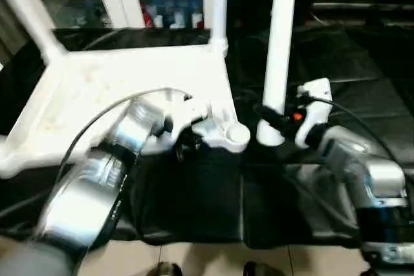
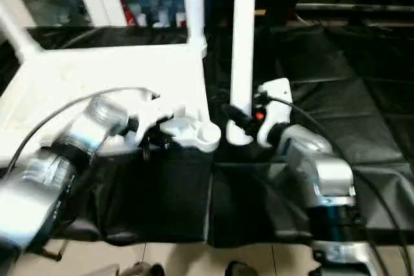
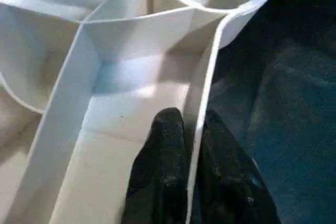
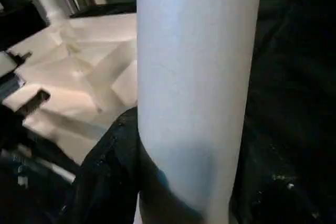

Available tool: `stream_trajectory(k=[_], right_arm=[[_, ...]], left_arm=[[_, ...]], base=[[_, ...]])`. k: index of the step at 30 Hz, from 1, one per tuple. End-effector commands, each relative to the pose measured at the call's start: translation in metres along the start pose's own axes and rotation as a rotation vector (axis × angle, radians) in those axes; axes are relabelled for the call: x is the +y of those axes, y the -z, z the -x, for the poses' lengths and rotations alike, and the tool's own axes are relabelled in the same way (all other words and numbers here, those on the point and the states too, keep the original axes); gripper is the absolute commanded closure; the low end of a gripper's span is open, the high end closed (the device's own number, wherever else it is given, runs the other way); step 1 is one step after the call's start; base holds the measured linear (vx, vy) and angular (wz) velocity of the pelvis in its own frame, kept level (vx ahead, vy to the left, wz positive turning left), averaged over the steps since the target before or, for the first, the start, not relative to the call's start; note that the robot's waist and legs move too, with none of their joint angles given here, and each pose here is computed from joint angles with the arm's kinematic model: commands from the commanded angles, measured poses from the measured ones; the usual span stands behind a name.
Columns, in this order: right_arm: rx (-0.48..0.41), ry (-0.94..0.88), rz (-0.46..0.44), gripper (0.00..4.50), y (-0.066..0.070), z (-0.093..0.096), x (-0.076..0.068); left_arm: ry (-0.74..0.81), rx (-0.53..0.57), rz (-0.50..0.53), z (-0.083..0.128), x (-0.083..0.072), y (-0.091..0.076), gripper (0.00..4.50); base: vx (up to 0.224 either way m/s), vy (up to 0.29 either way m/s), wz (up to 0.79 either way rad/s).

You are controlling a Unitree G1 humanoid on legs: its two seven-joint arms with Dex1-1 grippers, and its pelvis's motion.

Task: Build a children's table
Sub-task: Move table base, then insert table leg to table base

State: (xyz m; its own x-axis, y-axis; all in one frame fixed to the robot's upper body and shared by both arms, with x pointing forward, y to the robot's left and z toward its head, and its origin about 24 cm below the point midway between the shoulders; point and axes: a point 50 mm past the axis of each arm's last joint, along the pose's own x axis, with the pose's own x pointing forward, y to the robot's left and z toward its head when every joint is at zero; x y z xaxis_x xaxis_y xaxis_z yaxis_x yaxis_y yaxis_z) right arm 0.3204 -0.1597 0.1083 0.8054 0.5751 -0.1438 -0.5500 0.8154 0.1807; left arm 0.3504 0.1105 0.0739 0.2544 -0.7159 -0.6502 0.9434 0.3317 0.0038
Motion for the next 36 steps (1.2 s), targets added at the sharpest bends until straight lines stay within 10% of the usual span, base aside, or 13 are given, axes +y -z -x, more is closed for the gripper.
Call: stream_trajectory(k=[1,11,20,36], right_arm=[[-0.027,-0.012,0.020,2.61,-0.004,-0.002,0.005],[-0.032,-0.017,0.005,2.61,0.001,-0.007,0.009],[-0.038,-0.028,0.010,2.61,0.001,-0.009,0.010],[-0.041,-0.067,0.019,2.61,0.001,-0.008,0.013]], left_arm=[[-0.017,0.020,0.117,-0.007,-0.011,0.028,4.37],[-0.116,-0.049,0.143,-0.006,-0.049,0.030,4.50],[-0.170,-0.169,0.027,0.006,-0.049,0.011,3.63],[-0.094,-0.153,-0.029,0.026,-0.038,0.019,3.54]], base=[[0.000,0.000,0.00],[0.000,0.000,0.00],[0.000,0.000,0.00],[0.000,0.000,0.00]])
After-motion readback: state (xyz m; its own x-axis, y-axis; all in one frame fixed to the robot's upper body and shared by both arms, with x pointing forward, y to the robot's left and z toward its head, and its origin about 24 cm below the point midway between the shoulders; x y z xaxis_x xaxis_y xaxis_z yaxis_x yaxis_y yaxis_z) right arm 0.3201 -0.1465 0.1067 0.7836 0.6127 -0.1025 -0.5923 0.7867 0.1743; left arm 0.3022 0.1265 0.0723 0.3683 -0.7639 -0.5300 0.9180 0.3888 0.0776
